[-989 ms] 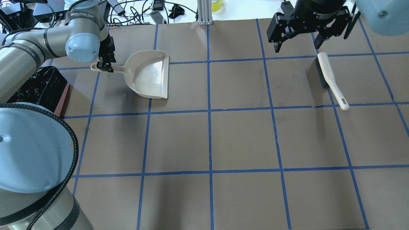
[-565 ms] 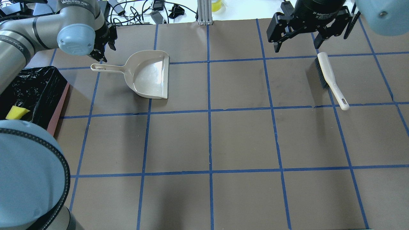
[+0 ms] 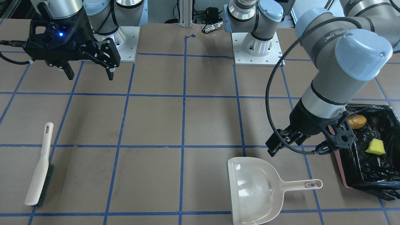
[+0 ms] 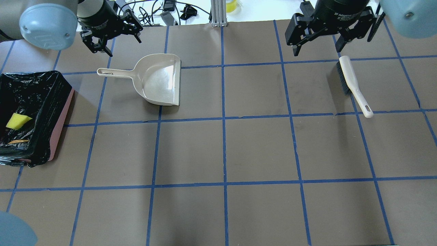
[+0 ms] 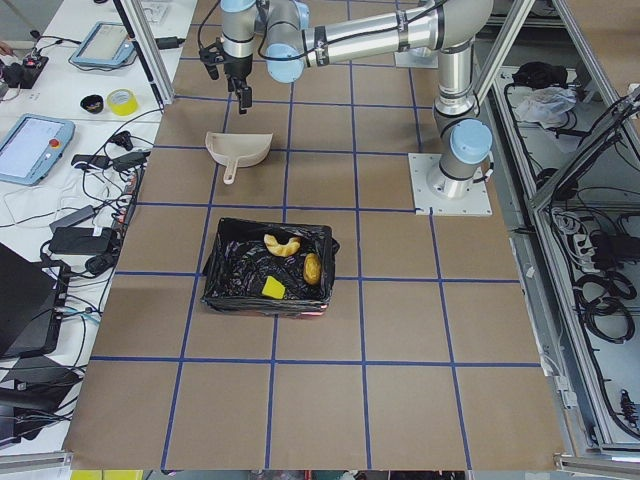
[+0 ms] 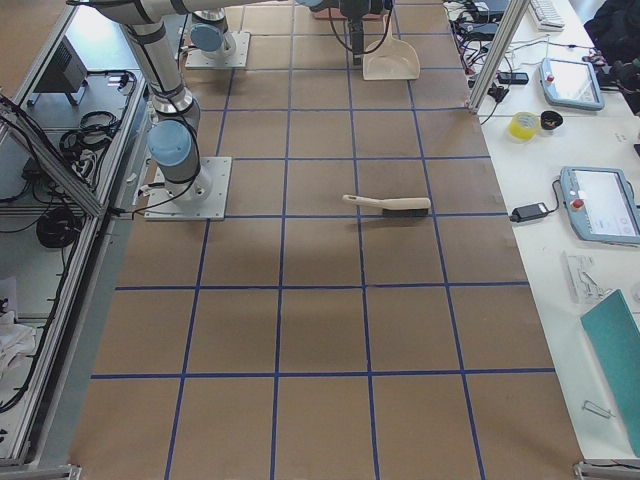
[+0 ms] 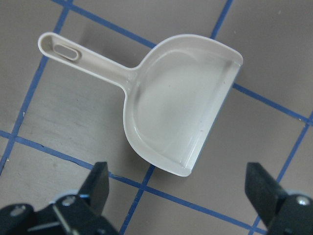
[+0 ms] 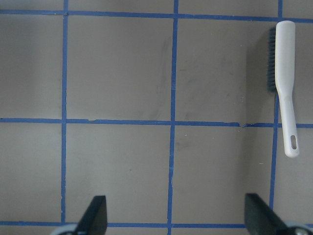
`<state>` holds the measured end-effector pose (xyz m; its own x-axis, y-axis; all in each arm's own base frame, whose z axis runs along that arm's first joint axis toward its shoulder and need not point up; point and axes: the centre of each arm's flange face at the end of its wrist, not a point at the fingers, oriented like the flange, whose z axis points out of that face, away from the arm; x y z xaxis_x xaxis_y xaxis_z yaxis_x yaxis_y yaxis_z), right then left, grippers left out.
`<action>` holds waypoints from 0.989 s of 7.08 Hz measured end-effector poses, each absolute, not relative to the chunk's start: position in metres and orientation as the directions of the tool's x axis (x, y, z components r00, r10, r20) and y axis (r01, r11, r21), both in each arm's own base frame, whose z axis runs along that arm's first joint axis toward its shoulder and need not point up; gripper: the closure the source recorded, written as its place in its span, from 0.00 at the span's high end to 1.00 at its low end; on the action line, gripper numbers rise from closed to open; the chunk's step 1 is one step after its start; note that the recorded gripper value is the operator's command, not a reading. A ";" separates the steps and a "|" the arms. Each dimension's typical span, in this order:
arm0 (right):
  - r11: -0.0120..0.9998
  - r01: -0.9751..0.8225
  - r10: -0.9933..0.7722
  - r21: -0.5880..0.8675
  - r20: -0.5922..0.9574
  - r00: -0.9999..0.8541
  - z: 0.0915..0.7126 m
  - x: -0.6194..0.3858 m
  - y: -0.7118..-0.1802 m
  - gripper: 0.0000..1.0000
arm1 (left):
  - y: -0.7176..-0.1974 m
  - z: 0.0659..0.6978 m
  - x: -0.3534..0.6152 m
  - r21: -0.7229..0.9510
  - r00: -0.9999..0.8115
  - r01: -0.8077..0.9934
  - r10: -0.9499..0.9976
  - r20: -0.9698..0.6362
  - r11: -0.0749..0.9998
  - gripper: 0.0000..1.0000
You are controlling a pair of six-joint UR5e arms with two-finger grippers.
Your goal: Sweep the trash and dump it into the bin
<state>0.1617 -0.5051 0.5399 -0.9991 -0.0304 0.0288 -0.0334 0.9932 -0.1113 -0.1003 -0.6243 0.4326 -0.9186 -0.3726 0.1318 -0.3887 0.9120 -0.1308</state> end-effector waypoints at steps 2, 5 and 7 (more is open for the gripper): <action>0.993 -0.033 -0.030 -0.110 0.029 -0.999 0.539 0.162 -0.505 1.00 | -0.595 0.443 -0.106 -0.130 -0.952 -0.296 -0.282 0.118 0.946 1.00; 0.993 -0.033 -0.030 -0.110 0.029 -0.999 0.539 0.162 -0.505 1.00 | -0.555 0.470 -0.103 -0.060 -0.997 -0.072 -0.071 0.021 0.996 1.00; 0.993 -0.033 -0.030 -0.111 0.029 -0.999 0.540 0.162 -0.505 1.00 | -0.529 0.491 -0.104 -0.021 -0.999 -0.024 -0.025 -0.022 0.999 1.00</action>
